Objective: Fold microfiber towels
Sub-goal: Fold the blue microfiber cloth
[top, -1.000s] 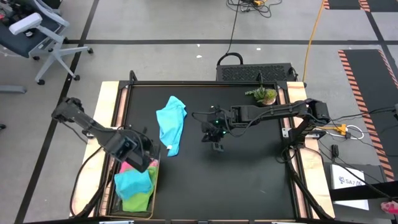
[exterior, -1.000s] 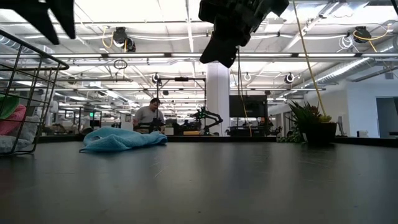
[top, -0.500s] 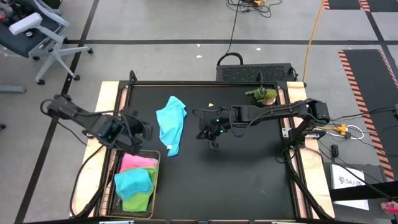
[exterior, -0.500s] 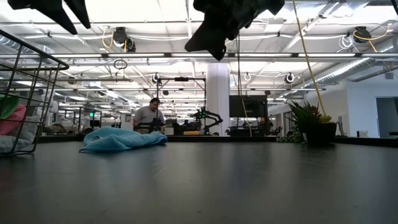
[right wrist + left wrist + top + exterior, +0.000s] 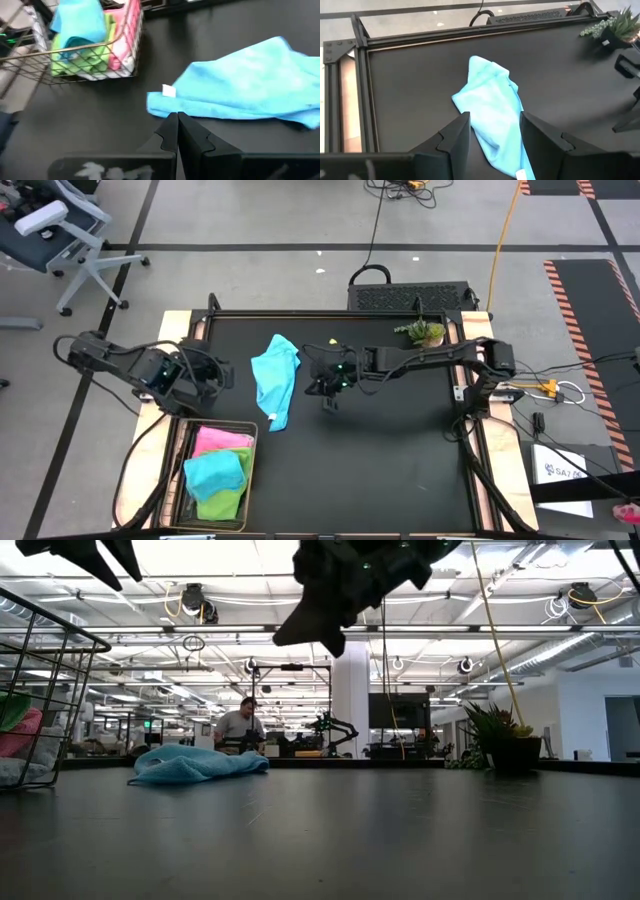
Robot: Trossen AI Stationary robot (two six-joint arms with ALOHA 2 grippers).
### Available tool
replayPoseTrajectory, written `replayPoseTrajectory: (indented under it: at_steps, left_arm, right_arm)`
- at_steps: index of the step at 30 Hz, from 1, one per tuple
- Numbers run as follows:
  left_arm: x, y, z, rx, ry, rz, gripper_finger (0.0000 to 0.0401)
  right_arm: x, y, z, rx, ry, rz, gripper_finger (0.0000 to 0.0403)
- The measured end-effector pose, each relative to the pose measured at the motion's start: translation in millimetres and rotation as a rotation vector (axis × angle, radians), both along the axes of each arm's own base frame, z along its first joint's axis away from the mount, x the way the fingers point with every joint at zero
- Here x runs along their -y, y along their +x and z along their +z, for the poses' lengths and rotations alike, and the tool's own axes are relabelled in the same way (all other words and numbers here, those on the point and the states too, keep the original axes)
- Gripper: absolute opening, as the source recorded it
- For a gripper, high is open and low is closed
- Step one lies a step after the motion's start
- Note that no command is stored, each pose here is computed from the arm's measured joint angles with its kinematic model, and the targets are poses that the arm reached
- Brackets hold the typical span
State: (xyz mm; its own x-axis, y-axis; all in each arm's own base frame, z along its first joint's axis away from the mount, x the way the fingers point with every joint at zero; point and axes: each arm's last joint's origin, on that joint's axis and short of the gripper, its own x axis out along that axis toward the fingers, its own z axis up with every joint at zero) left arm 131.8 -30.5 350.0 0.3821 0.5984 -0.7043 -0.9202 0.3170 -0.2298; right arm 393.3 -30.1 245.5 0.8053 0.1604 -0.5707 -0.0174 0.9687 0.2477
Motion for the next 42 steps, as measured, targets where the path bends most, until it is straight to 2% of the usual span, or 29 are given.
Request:
replayPoseTrajectory:
  at_steps: [6, 9, 15, 19, 27, 35, 42]
  left_arm:
    - [-5.7, 0.1, 1.5, 0.018, 0.032, 0.037, 0.0172]
    - [-8.3, 9.5, -2.3, -0.03, 0.061, 0.05, 0.0172]
    - [-11.6, 48.2, -21.0, -0.211, 0.029, -0.017, 0.0172]
    - [-15.7, 60.0, -29.3, -0.27, 0.014, -0.006, 0.0172]
    - [-23.6, 44.6, -18.2, -0.212, 0.01, 0.022, 0.0172]
    - [-27.6, 23.8, -4.4, -0.118, 0.038, 0.035, 0.0172]
    - [-28.6, 18.2, -1.5, -0.1, 0.044, 0.037, 0.0172]
  right_arm:
    - [18.0, 16.6, 5.0, -0.036, -0.01, 0.005, 0.0]
    - [22.8, 15.6, 5.7, -0.036, -0.013, -0.003, 0.0]
    - [25.2, -5.2, 28.2, -0.076, -0.013, -0.014, 0.0]
    - [20.7, -17.4, 34.6, -0.138, -0.005, -0.008, 0.0]
    - [12.2, -25.9, 32.8, -0.221, -0.002, 0.017, 0.0]
    - [12.4, -26.3, 32.7, -0.223, -0.01, 0.021, 0.0]
    - [12.5, -26.3, 32.5, -0.224, -0.011, 0.021, 0.0]
